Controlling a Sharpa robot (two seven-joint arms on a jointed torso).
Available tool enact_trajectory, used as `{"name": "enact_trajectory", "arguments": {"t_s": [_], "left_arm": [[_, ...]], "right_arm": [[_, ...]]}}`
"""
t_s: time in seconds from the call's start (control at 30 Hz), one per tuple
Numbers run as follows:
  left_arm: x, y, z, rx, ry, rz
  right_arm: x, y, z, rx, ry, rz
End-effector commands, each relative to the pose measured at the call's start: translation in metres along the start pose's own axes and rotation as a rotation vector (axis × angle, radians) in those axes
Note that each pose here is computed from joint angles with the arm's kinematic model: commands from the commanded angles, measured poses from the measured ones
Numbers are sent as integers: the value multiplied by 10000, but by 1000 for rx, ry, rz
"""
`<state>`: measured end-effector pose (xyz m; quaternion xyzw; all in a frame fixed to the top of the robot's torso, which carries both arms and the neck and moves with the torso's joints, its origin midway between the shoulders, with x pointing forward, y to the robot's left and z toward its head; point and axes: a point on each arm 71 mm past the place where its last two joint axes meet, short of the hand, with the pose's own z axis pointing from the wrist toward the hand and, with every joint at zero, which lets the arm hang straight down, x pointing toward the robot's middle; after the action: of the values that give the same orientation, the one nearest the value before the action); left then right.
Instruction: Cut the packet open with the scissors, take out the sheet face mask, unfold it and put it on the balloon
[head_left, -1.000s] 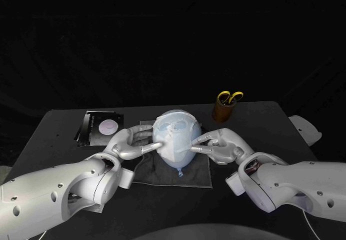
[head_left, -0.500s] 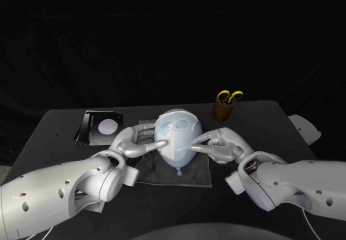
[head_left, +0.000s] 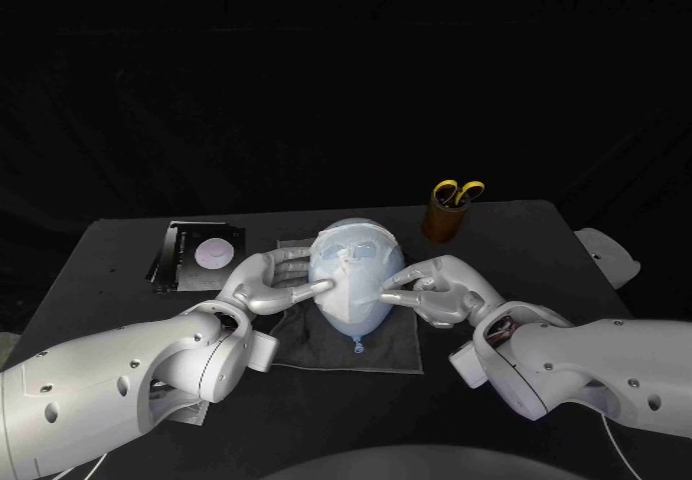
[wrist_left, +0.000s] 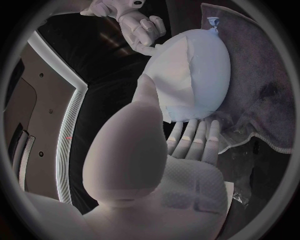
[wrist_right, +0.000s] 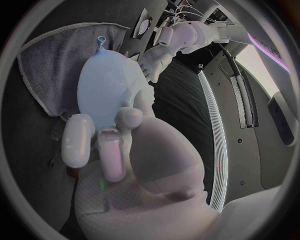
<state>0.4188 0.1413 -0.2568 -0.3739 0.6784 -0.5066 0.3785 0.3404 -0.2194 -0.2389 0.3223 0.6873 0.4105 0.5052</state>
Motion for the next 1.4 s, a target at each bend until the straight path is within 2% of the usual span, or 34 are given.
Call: {"name": "enact_trajectory", "arguments": {"t_s": [0.03,0.47,1.13,1.4], "left_arm": [[60,-11,-3,-2,28,-10],[48,0,-5,-17,16,-7],[43,8,-14,-34,4,-5],[39,11,-15,-38,0,-7]], "right_arm": [[21,2,7,3,6,-19],[81,12,53,9,-2,-49],[118,64,89,-27,-80,-70],[153,98,94,-66,-65,-73]]}}
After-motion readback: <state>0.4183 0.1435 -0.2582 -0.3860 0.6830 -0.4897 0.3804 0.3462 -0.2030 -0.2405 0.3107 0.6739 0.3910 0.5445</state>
